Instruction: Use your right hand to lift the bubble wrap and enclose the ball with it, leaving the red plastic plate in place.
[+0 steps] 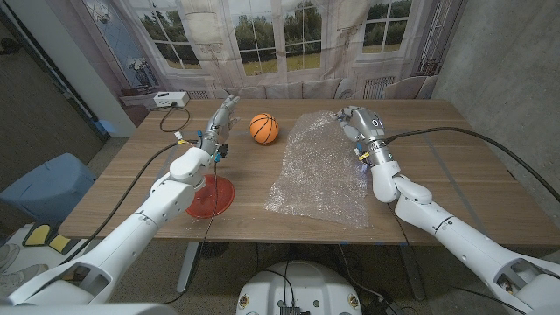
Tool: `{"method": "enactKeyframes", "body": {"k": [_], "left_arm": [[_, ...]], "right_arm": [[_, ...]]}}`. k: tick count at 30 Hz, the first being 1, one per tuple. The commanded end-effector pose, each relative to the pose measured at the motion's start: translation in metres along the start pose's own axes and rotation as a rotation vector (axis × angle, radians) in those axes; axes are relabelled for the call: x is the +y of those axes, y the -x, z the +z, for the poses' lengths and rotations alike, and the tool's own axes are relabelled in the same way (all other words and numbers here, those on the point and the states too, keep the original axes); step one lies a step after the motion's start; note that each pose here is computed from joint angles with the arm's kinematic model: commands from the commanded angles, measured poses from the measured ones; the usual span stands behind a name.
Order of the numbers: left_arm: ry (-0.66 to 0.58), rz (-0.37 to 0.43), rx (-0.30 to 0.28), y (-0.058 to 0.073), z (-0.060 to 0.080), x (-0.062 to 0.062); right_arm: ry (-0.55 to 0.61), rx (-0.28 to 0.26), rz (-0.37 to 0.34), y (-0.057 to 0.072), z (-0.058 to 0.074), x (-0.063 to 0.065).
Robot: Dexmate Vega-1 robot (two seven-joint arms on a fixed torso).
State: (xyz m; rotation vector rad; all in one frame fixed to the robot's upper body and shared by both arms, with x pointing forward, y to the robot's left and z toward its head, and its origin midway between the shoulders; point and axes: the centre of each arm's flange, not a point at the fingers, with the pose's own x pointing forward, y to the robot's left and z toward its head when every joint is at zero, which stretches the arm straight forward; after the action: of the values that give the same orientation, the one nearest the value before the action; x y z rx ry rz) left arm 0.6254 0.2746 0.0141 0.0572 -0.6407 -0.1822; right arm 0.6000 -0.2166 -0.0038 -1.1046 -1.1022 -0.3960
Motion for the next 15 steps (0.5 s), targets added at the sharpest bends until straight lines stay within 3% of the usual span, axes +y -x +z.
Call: {"method": "enactKeyframes", "body": {"k": [1, 9, 15], "left_arm": [[-0.002, 0.009, -0.008, 0.002, 0.003, 0.002], [-0.005, 0.009, -0.020, 0.002, 0.006, 0.003], [-0.021, 0.015, -0.037, 0.008, 0.015, 0.007]], "right_arm": [[-0.138, -0.091, -0.062, -0.012, 0.015, -0.020], [-0.225, -0.165, -0.073, -0.010, 0.033, -0.036], [-0.267, -0.227, -0.039, -0.012, 0.052, -0.038]]}}
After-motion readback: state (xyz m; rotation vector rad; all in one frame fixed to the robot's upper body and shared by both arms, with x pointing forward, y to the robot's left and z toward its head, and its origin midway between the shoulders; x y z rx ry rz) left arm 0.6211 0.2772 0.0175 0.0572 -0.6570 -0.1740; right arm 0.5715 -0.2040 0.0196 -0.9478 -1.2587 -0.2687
